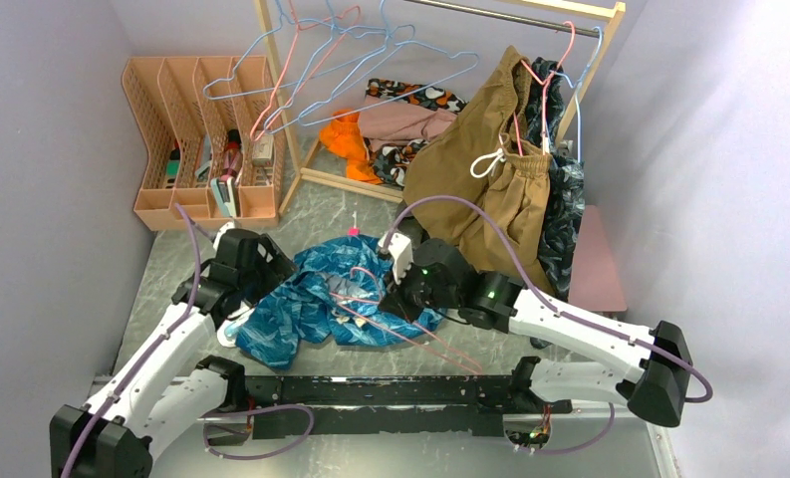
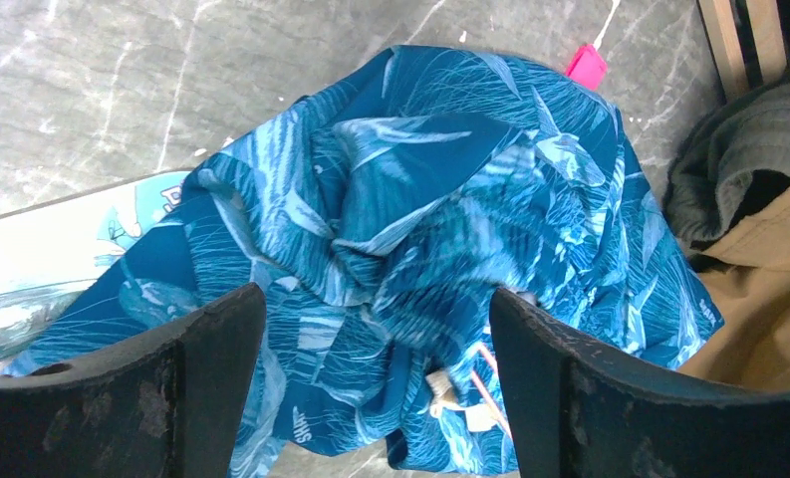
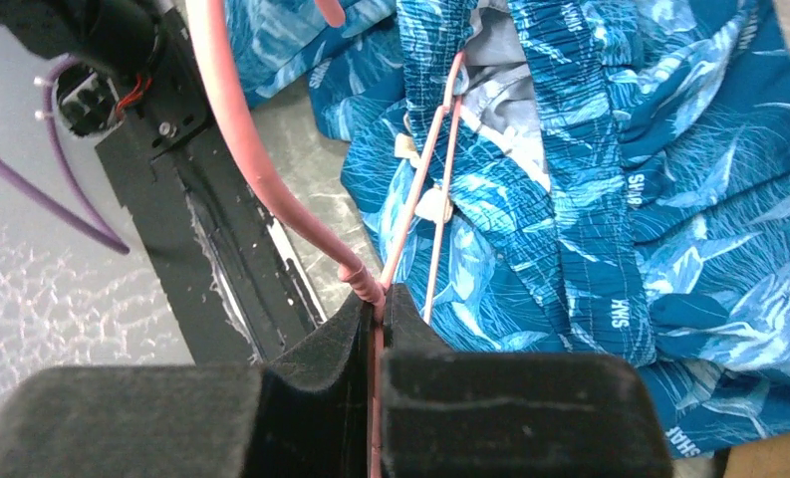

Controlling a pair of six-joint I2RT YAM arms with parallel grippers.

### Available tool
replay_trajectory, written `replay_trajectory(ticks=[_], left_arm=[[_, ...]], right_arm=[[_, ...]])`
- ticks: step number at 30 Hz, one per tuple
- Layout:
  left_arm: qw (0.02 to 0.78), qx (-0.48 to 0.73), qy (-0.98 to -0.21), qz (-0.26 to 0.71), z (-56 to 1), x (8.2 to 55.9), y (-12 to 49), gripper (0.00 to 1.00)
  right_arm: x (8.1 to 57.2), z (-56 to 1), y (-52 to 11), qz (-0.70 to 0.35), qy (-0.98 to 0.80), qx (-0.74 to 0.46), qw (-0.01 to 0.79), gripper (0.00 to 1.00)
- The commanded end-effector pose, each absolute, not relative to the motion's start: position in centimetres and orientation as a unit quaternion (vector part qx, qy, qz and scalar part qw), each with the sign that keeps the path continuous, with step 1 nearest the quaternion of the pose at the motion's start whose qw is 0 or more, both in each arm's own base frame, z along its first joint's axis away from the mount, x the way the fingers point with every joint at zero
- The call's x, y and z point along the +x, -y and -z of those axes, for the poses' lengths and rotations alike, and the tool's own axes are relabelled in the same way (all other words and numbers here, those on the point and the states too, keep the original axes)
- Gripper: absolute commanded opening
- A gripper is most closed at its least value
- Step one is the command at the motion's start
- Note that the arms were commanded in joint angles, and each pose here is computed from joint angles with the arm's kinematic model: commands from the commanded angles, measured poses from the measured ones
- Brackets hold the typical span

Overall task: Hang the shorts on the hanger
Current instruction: Hang the shorts on the hanger.

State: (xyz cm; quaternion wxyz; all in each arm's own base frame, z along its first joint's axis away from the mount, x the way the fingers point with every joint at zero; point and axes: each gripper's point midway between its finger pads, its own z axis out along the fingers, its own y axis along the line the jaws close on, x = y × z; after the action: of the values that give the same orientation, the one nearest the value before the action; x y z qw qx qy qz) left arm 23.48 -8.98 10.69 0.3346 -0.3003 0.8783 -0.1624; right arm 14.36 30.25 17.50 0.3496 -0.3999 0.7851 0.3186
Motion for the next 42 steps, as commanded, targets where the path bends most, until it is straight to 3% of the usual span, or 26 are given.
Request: replay_trajectory(ticks=[1, 7, 15, 29, 37, 42], left_arm=[[0.33, -0.278, -0.877, 0.211, -11.4, 24.4, 10.5, 0.85], [0.306, -0.265, -0.887, 0.222, -10.1, 23.7, 11.1, 0.76], [0.298, -0.257, -0.896, 0.206, -9.4, 21.9, 10.3, 0.74], [0.276, -0.246, -0.905, 0.21, -7.6, 21.9, 11.0, 0.59], [0.281, -0.232, -0.903, 0.226, -8.0, 22.5, 11.7, 0.63], [0.306, -0.204, -0.897, 0.245, -9.5, 22.9, 12.1, 0.74]], right_arm=[[11.9, -17.0, -30.9, -0.344, -0.766, -0.447, 0.309, 0.0], [11.6, -16.0, -30.3, -0.332, -0.776, -0.441, 0.306, 0.0], [14.0, -16.0, -29.3, -0.284, -0.797, -0.404, 0.348, 0.0], [13.9, -16.5, -29.3, -0.297, -0.798, -0.386, 0.356, 0.0], [13.7, -16.5, -29.3, -0.302, -0.797, -0.384, 0.356, 0.0], [13.6, -16.4, -29.4, -0.306, -0.796, -0.383, 0.355, 0.0]])
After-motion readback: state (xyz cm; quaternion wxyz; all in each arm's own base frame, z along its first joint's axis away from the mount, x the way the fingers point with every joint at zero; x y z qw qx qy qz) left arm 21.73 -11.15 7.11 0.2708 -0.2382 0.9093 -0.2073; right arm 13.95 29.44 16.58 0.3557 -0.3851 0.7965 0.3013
